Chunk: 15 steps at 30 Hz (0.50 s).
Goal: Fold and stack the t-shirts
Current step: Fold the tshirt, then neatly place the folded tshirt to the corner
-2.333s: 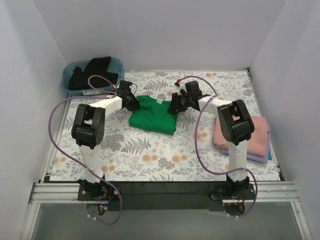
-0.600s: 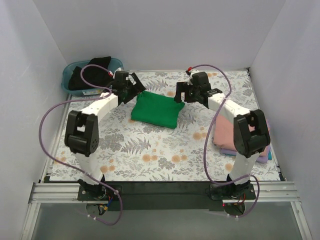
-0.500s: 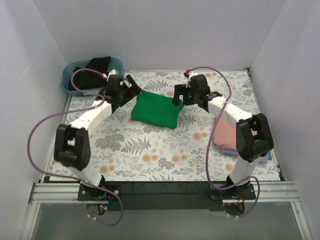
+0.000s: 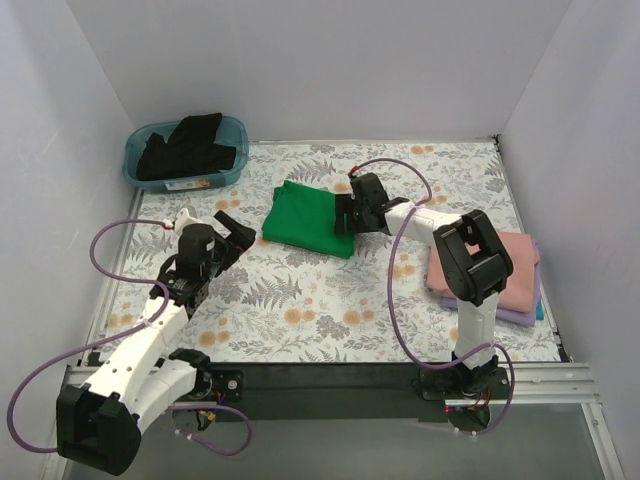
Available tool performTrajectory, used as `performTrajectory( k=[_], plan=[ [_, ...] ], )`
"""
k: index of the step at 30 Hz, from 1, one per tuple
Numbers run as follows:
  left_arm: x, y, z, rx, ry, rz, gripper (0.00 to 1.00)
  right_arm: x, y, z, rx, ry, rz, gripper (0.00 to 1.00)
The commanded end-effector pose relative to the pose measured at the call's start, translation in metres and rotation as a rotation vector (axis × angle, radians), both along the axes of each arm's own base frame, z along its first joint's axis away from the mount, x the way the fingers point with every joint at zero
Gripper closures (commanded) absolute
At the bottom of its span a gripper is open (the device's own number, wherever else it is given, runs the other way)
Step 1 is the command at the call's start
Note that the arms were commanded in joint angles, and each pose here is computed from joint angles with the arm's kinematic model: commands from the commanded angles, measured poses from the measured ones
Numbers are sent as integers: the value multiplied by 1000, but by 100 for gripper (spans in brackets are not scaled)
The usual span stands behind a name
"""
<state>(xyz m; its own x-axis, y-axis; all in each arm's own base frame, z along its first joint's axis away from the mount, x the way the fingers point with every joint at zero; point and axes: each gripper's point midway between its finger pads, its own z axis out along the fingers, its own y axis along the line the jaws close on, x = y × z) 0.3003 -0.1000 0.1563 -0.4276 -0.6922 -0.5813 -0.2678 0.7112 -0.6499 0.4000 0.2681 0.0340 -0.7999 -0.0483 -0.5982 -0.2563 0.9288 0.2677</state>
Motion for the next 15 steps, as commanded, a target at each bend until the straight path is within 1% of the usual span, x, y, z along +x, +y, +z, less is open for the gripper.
performTrajectory(
  k=[1,3,4,5,6,8,9,12,13,14,15],
  plan=[
    [-5,14,-3,13,18,78,3,17,4,2,-37,-56,-102,24],
    [-8,15,-10,21,54,82,3,15,8,-8,-65,-45,-102,27],
    [-7,14,-10,23,63,83,3,15,11,-10,-71,-43,-99,38],
    [-6,15,-11,27,74,84,3,13,13,-16,-83,-34,-92,45],
    [-7,15,-16,41,104,84,3,12,14,-18,-94,-32,-93,56],
    [-4,15,-11,37,116,95,3,6,17,-22,-107,-25,-77,68],
    [-5,10,-15,42,137,61,3,5,17,-23,-117,-29,-76,77],
    [-3,1,-7,37,126,2,4,-6,12,-20,-162,-32,-46,90],
    [-4,-2,-4,39,118,-22,4,-11,9,-19,-175,-24,-32,98],
    [-5,-1,-3,43,112,-24,4,-21,5,-11,-196,-31,-5,99],
    [-5,-1,-2,41,106,-24,3,-27,-5,-9,-243,-41,-15,99]
  ],
)
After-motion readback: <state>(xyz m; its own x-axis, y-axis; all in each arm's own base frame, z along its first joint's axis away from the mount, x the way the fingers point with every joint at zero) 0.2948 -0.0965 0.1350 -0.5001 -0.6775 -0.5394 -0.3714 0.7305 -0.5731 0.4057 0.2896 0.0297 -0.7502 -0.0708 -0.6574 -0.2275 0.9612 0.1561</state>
